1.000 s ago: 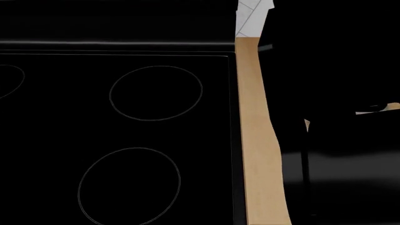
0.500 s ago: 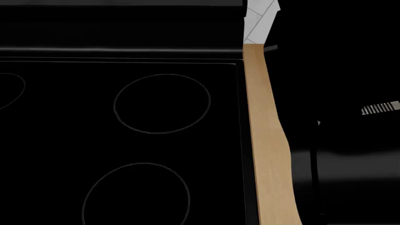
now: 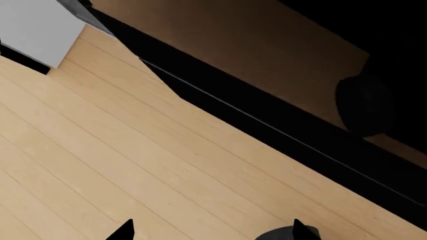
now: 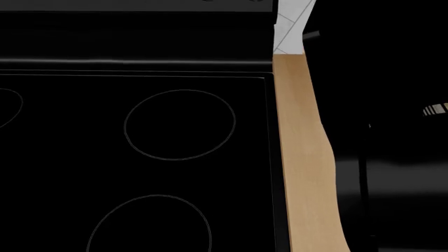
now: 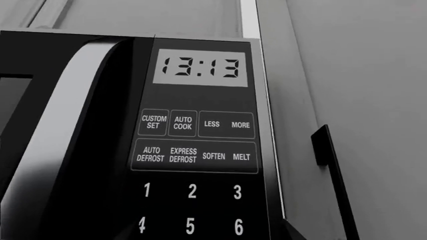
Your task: Press the stop button on the microwave
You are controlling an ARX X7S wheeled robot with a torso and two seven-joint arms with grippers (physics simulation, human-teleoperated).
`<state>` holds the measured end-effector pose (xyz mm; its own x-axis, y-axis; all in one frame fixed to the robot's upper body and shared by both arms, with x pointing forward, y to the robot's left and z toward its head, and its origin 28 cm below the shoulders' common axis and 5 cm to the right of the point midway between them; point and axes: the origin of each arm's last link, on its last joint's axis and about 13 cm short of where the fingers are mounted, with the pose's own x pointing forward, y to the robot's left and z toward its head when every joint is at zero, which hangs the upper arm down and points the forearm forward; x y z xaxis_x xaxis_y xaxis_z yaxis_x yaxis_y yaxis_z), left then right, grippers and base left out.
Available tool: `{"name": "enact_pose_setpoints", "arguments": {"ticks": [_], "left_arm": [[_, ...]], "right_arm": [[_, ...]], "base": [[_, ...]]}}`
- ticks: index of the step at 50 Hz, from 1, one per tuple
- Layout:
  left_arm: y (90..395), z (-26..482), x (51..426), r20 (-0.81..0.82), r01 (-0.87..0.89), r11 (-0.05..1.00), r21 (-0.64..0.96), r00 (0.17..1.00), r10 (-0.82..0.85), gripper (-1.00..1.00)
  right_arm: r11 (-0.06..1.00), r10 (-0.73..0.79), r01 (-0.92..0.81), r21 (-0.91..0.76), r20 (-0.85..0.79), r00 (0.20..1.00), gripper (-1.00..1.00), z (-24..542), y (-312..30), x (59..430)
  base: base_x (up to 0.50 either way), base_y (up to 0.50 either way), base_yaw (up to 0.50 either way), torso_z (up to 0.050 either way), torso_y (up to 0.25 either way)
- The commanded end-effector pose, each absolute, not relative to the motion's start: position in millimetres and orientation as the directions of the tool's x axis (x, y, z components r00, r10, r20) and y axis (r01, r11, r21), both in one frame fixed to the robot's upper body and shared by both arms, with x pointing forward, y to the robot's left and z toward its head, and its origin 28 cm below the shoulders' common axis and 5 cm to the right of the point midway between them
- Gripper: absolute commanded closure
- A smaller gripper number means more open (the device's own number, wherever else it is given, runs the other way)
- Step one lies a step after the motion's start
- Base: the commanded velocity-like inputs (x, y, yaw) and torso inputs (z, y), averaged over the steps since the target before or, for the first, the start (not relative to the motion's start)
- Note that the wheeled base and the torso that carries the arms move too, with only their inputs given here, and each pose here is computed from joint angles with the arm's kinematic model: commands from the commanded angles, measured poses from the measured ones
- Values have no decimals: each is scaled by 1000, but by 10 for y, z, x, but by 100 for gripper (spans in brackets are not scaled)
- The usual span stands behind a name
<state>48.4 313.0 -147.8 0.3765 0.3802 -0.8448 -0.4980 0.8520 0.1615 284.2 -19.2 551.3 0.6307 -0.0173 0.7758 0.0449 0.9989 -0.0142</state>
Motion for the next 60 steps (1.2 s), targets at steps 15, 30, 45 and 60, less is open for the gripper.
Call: {"name": "enact_pose_setpoints", "arguments": {"ticks": [15, 30, 45, 60], "left_arm": [[3132, -1475, 501, -843, -498, 853, 160, 380, 380, -100], [3132, -1475, 501, -843, -498, 853, 160, 380, 380, -100], [3132, -1475, 501, -843, -498, 853, 160, 380, 380, -100], [3132, -1475, 501, -843, -498, 853, 160, 380, 380, -100]], "right_arm": [[998, -18, 53, -19, 782, 623, -100, 5510, -199, 2846], [993, -68, 119, -20, 729, 682, -100, 5423, -308, 2838], [992, -62, 120, -30, 715, 696, 100, 5406, -385, 2556], [996, -17, 76, -46, 734, 679, 100, 5210, -422, 2245]], "base": [[167, 20, 0, 38, 39], [0, 0, 0, 0, 0], [0, 0, 0, 0, 0], [0, 0, 0, 0, 0]]}}
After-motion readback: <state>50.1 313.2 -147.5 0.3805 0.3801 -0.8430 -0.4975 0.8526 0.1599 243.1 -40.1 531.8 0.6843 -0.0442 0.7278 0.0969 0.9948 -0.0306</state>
